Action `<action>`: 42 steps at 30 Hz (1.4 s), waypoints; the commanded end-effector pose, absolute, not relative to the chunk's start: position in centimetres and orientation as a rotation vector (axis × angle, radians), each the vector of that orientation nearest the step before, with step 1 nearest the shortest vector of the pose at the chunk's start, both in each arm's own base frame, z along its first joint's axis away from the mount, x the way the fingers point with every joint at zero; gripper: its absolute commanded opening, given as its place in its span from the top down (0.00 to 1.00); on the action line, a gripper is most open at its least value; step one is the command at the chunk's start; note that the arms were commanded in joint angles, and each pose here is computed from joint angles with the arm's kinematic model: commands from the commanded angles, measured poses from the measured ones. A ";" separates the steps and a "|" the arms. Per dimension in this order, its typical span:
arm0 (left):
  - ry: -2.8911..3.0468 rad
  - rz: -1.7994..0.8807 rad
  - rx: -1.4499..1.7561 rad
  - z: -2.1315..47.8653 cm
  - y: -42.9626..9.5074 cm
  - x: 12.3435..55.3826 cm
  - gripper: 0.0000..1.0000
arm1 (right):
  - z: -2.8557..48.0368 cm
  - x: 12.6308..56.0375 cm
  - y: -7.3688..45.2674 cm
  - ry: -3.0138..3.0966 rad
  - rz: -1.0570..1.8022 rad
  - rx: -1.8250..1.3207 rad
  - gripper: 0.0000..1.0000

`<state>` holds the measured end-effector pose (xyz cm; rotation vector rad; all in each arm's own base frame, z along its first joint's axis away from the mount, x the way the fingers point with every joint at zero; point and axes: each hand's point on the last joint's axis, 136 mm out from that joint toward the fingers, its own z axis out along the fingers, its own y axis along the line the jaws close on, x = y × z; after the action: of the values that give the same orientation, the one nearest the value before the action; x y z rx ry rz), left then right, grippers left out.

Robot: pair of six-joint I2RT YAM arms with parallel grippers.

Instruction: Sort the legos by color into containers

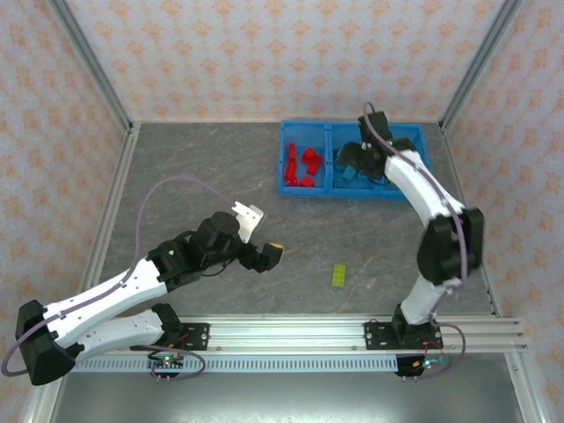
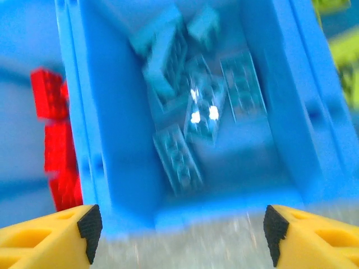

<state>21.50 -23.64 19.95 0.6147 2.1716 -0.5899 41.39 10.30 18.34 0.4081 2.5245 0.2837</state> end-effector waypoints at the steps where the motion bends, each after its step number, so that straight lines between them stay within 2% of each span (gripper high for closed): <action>1: 2.133 -0.597 0.651 20.5 -24.5 21.9 0.00 | 19.2 35.0 11.6 2.507 0.412 0.427 0.20; 8: 2.109 -0.596 0.720 19.5 -25.7 22.3 0.01 | 14.3 22.3 12.7 2.626 0.455 0.515 0.21; 14: 2.104 -0.593 0.720 19.1 -25.8 22.5 0.01 | 9.2 17.2 15.4 2.756 0.433 0.500 0.21; 21: 2.117 -0.596 0.698 18.7 -25.2 22.0 0.01 | 5.4 17.3 16.5 2.831 0.113 0.287 0.21; 25: 2.146 -0.592 0.709 18.0 -24.8 21.5 0.00 | 4.1 18.3 16.7 2.825 0.019 0.235 0.27; 30: 2.176 -0.571 0.716 17.4 -24.4 21.2 0.01 | 1.8 17.6 16.2 2.857 -0.019 0.254 0.44; 35: 2.147 -0.564 0.690 18.0 -24.1 21.5 0.01 | 1.1 17.0 15.3 2.852 -0.021 0.295 0.66; 39: 2.141 -0.566 0.694 18.3 -24.2 21.5 0.01 | 2.6 17.4 15.0 2.815 -0.008 0.301 0.72; 42: 2.133 -0.576 0.689 18.6 -24.2 21.4 0.01 | 4.9 18.3 14.5 2.738 -0.007 0.279 0.72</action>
<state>21.51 -24.43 17.98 0.7007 2.1515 -0.5841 17.44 15.92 2.85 0.2890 2.8268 0.0517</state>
